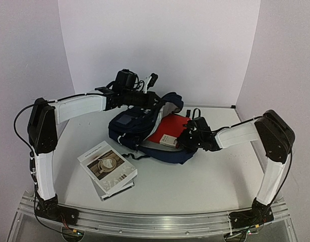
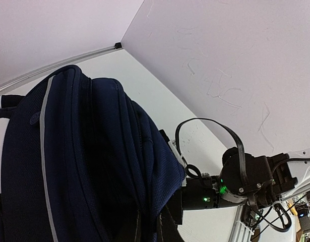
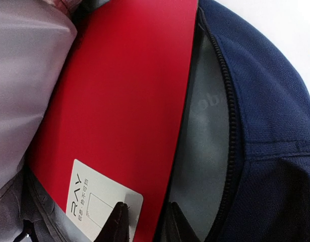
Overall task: Pack the student bag
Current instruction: Place the files in the student bag, then pick up the book from the center of the board.
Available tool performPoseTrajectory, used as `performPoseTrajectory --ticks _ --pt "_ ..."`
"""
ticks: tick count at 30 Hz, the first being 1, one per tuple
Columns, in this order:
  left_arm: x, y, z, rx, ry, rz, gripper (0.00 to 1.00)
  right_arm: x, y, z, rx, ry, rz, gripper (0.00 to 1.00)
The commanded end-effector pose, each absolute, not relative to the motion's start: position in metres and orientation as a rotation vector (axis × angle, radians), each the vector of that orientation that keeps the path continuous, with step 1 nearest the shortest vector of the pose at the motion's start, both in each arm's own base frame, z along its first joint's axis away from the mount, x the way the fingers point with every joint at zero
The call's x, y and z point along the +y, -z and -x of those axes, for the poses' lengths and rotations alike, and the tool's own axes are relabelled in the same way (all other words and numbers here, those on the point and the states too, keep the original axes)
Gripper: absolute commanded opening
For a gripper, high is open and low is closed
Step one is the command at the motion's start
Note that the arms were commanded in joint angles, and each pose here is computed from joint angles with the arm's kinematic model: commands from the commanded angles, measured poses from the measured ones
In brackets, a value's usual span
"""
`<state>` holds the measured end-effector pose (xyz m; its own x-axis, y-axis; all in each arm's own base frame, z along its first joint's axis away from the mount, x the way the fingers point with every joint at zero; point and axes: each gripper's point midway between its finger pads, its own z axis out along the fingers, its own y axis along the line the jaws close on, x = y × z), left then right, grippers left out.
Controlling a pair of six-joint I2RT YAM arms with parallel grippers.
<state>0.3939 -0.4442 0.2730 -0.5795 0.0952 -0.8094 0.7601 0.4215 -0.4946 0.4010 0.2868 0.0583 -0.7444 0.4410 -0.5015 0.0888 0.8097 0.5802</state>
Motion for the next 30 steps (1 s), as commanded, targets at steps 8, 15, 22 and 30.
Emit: performPoseTrajectory --ticks 8,15,22,30 --pt "-0.455 -0.398 -0.368 1.538 1.337 -0.82 0.0 0.366 -0.09 -0.428 2.251 -1.044 -0.147 0.15" --pt "-0.444 -0.37 -0.381 1.636 1.263 -0.777 0.0 0.344 -0.13 -0.425 2.158 -0.947 -0.11 0.35" --pt "-0.431 -0.303 -0.408 1.845 1.211 -0.701 0.0 0.298 -0.174 -0.389 2.135 -0.791 -0.037 0.74" --pt "-0.406 -0.281 -0.432 1.874 1.289 -0.557 0.0 0.338 -0.185 -0.293 2.206 -1.095 0.19 0.92"
